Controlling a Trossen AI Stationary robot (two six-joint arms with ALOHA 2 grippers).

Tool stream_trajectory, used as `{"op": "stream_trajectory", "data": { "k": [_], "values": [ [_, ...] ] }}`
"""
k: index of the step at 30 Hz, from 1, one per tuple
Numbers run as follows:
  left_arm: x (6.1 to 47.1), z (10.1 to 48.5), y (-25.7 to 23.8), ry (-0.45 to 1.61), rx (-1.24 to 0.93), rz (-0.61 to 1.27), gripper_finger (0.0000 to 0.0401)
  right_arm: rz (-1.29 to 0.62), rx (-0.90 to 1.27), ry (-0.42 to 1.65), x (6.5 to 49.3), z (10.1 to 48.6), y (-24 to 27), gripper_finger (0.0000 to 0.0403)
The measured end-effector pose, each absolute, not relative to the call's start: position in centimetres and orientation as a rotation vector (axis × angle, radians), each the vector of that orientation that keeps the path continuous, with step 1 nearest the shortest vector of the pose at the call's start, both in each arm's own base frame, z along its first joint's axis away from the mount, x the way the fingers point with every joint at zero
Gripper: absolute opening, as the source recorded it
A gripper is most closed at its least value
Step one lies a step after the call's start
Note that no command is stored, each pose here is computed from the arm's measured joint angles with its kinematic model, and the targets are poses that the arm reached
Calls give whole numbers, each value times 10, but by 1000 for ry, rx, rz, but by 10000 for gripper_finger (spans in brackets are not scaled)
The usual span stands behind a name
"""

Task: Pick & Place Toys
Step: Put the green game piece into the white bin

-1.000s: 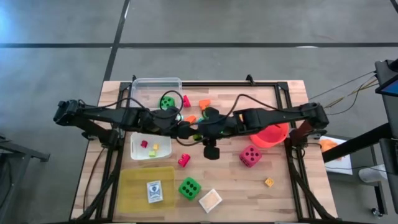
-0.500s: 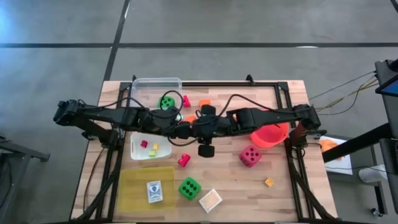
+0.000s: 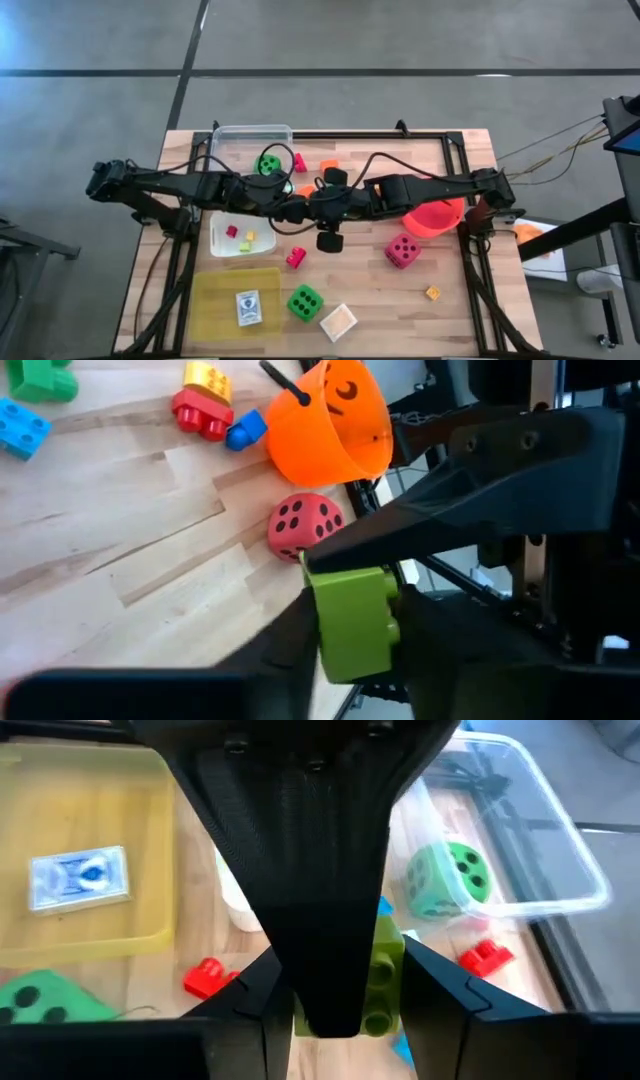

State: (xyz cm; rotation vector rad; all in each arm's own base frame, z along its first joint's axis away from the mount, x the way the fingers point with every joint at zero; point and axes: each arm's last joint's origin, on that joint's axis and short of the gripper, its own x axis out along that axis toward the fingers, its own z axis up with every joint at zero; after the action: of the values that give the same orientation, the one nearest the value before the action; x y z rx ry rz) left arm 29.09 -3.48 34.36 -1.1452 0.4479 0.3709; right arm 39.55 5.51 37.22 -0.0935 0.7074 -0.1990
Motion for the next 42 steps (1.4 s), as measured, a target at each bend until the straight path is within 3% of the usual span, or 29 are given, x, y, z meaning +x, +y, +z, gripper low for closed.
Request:
{"op": "stream_trajectory", "data": {
  "k": [2, 7, 14, 25, 36, 42],
  "values": [
    [292, 344, -35, 439, -1142, 364, 70, -216, -99, 706, 395, 372, 55, 164],
    [292, 345, -35, 443, -1116, 346, 70, -219, -94, 697, 395, 374, 55, 249],
    [291, 345, -35, 446, -1107, 341, 70, -224, -90, 696, 393, 375, 56, 301],
    [270, 344, -29, 554, -1053, 425, 70, -80, -62, 799, 383, 371, 70, 312],
    [228, 304, -23, 1059, -920, 858, 70, -121, -13, 903, 376, 361, 69, 312],
    [221, 274, -23, 1190, -879, 931, 70, -126, -6, 909, 375, 360, 69, 313]
  ]
}}
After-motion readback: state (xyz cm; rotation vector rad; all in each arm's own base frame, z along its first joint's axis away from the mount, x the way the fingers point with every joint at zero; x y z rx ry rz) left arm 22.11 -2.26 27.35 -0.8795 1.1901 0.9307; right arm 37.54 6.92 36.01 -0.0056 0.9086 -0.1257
